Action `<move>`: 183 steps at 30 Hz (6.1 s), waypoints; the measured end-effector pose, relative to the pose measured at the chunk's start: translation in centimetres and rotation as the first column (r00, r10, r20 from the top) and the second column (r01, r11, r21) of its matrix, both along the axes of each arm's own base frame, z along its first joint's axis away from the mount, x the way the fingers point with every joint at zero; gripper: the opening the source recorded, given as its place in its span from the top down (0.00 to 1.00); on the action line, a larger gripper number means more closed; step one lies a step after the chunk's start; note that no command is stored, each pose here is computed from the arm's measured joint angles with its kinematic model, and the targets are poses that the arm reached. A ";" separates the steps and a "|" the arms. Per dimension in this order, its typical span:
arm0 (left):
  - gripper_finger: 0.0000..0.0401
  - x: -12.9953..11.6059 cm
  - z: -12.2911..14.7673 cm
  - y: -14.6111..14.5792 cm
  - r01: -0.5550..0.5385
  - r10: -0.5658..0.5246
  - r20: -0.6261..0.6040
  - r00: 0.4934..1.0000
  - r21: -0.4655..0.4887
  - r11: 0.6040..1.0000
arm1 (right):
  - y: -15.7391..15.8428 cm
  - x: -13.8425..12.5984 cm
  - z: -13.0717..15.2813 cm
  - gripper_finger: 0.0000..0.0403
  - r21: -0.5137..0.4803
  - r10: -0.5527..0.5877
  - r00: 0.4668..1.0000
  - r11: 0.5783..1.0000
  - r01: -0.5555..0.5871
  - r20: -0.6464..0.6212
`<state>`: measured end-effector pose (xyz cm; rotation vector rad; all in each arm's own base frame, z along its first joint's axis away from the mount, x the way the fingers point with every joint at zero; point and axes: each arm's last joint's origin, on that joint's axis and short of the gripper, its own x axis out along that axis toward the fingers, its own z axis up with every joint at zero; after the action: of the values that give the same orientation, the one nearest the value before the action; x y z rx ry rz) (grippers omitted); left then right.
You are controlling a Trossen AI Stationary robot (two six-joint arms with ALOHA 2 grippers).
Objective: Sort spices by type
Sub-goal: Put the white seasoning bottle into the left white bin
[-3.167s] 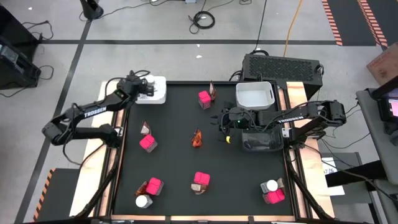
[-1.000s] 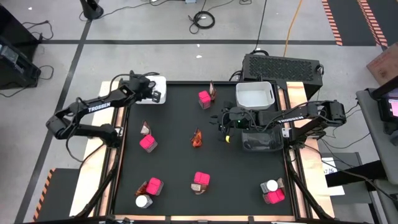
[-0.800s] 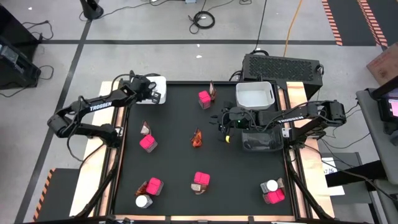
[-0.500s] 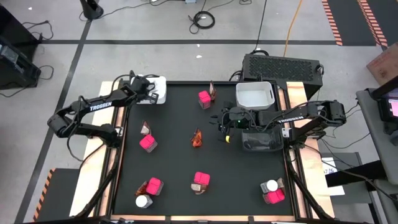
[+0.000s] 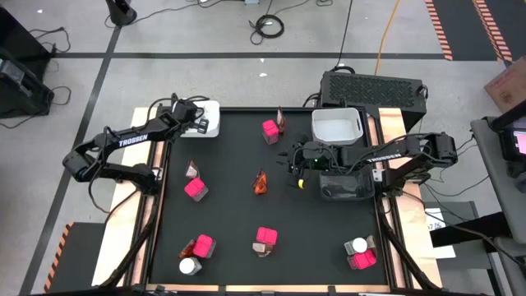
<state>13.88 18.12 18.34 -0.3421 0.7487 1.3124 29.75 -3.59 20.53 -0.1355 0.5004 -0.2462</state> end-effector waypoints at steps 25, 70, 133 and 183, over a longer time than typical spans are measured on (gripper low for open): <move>1.00 3.5 7.3 -9.4 0.692 -0.635 0.380 0.672 -0.016 0.722 | 0.0 0.1 0.1 0.70 0.047 -0.020 0.999 0.999 0.019 0.024; 0.99 6.5 13.6 -37.9 0.608 -0.682 0.344 0.645 -0.772 0.186 | 2.9 1.0 1.7 0.70 0.072 0.217 0.952 0.969 -0.237 0.214; 0.39 6.8 6.9 -42.8 0.612 -0.883 0.129 0.452 -0.765 0.201 | 2.8 0.7 1.0 0.70 0.023 0.248 0.961 0.967 -0.253 0.121; 0.39 8.7 8.5 -40.7 0.765 -0.901 0.149 0.408 -0.595 0.248 | 2.8 0.7 0.9 0.70 0.032 0.245 0.963 0.968 -0.250 0.110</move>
<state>22.60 -22.58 26.80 -0.1972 1.3068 -0.0062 30.42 -0.77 21.43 -0.1384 0.3788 0.0033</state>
